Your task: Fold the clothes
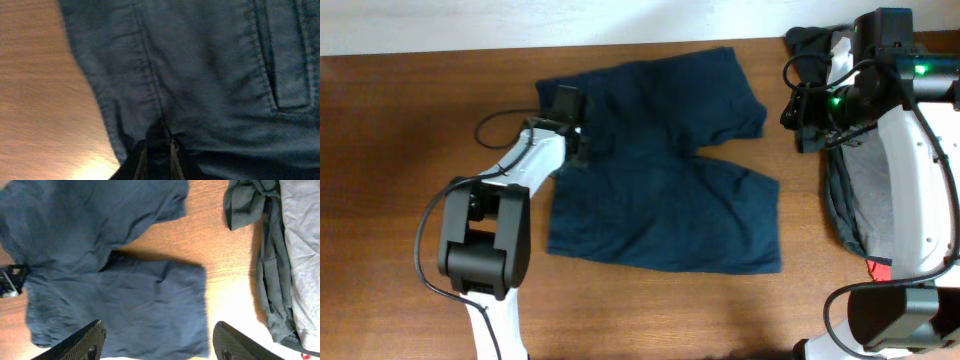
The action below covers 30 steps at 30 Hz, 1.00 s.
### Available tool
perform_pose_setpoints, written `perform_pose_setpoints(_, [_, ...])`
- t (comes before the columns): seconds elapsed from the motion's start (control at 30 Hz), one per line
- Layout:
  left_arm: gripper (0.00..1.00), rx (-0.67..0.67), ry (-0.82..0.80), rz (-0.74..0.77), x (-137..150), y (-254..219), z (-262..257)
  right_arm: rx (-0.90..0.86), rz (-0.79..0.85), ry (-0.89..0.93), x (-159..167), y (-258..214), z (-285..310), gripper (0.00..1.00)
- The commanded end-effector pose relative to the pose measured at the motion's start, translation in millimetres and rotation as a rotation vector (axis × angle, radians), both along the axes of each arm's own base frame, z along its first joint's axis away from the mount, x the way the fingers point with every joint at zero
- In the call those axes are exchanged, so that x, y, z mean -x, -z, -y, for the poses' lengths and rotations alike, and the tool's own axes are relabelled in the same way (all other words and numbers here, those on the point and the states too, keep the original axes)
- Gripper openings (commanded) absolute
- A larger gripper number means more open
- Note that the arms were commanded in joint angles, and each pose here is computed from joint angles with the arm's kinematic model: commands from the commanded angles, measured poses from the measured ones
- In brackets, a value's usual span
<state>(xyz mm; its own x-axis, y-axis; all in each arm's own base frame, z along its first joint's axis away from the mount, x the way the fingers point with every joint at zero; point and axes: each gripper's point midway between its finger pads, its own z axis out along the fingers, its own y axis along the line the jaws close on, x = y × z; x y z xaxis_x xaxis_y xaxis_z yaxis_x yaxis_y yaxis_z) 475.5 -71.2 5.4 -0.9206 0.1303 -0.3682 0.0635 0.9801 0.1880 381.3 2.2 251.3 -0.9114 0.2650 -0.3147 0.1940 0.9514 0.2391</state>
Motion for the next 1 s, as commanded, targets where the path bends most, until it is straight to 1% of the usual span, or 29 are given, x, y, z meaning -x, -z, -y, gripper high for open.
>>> perform_pose_setpoints(0.0, [0.2,-0.122,-0.006,-0.039,-2,23,-46,0.023,-0.021,-0.005,-7,12,2,0.74])
perform_pose_setpoints(0.03, [0.23,-0.12,-0.014,-0.03,-6,19,-49,0.031,-0.015,-0.002,-9,12,4,0.74])
perform_pose_setpoints(0.13, [0.36,-0.12,-0.019,-0.034,-10,6,-51,0.044,0.017,0.002,-16,10,6,0.74])
perform_pose_setpoints(0.17, [0.39,-0.12,-0.018,-0.044,-9,1,-51,0.045,0.026,0.003,-18,9,6,0.74])
perform_pose_setpoints(0.23, [0.48,-0.116,-0.01,-0.079,-6,-14,-48,0.044,0.037,0.003,-19,7,6,0.78])
perform_pose_setpoints(0.3, [0.57,-0.11,0.0,-0.124,1,-31,-45,0.042,0.039,0.001,-17,4,5,0.79])
perform_pose_setpoints(0.33, [0.6,-0.098,0.008,-0.15,5,-41,-42,0.042,0.04,0.002,-14,2,5,0.8])
perform_pose_setpoints(0.4, [0.62,-0.044,0.026,-0.194,13,-62,-32,0.043,0.047,0.002,-8,-4,5,0.81])
perform_pose_setpoints(0.47, [0.63,0.068,0.031,-0.221,20,-85,-15,0.047,0.066,-0.002,-3,-13,5,0.82])
perform_pose_setpoints(0.53, [0.63,0.176,0.054,-0.22,24,-108,4,0.051,0.093,-0.007,3,-24,4,0.82])
perform_pose_setpoints(0.6, [0.66,0.24,0.074,-0.199,28,-132,14,0.053,0.118,-0.007,13,-36,3,0.82])
perform_pose_setpoints(0.67, [0.67,0.263,0.058,-0.187,36,-150,15,0.054,0.125,-0.007,25,-45,3,0.82])
perform_pose_setpoints(0.77, [0.67,0.278,0.003,-0.202,57,-171,12,0.052,0.095,-0.013,44,-48,-1,0.82])
perform_pose_setpoints(0.97, [0.68,0.287,-0.103,-0.253,99,-197,4,0.038,-0.07,-0.075,79,-26,-26,0.81])
